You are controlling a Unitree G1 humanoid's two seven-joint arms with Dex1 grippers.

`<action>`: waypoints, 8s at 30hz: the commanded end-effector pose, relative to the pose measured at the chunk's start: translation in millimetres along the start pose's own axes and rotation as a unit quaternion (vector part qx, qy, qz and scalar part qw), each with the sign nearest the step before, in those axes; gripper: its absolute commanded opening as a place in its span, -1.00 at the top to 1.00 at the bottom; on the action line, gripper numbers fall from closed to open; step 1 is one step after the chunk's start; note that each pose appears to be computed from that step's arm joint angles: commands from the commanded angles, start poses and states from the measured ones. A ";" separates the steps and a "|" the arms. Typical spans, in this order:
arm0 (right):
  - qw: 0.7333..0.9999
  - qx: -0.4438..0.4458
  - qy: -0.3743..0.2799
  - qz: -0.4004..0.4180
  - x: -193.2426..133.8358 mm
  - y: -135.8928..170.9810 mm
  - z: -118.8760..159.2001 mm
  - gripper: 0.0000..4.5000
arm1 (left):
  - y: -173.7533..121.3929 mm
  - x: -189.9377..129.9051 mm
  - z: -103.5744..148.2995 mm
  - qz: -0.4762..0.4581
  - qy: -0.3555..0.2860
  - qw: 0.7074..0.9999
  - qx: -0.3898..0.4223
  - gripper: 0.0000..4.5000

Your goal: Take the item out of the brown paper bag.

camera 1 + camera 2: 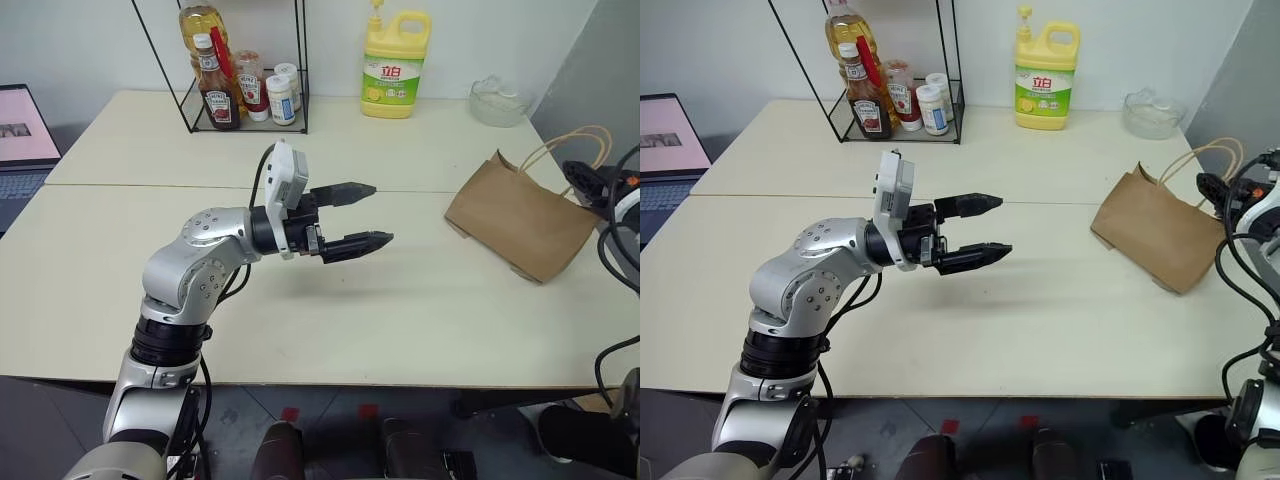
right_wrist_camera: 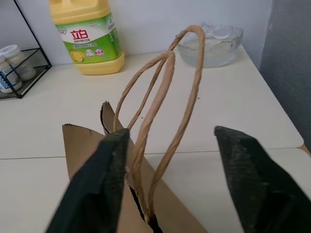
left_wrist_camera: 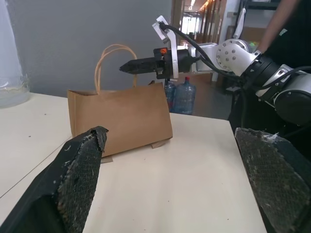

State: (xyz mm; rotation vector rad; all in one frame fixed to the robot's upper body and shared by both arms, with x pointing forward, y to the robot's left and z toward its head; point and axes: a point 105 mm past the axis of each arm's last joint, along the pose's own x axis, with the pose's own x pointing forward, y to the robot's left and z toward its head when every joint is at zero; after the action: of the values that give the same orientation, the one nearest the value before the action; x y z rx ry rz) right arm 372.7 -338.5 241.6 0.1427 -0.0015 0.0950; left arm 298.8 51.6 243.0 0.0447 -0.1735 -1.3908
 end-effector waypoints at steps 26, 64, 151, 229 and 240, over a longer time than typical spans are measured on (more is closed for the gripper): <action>0.980 -0.141 -0.059 0.128 18.8 63.6 66.3 0.99 | 2.2 -24.4 2.4 0.053 0.025 0.998 0.021 -1.00; 0.895 -0.173 -0.112 0.396 66.4 312.6 67.5 0.99 | 10.6 -143.0 -46.2 0.308 0.103 0.945 -0.039 -1.00; 0.923 -0.187 -0.024 0.334 100.4 362.1 5.8 -0.24 | 25.7 -160.9 -35.6 0.364 0.107 0.925 0.002 -1.00; 0.860 -0.239 0.066 0.446 -92.7 260.6 -27.5 -0.90 | 128.9 -113.3 -9.1 0.059 0.367 0.919 0.129 0.99; 0.852 -0.238 0.081 0.458 -96.1 259.0 -34.3 -0.90 | 69.6 -121.1 -34.6 -0.059 0.380 0.918 0.093 0.99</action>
State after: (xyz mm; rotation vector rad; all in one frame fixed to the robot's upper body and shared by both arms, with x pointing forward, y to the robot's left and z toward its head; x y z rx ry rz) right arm 256.3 -89.2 236.6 -0.3671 0.1187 1.0455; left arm 358.0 187.4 190.6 0.7251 0.4045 -1.3502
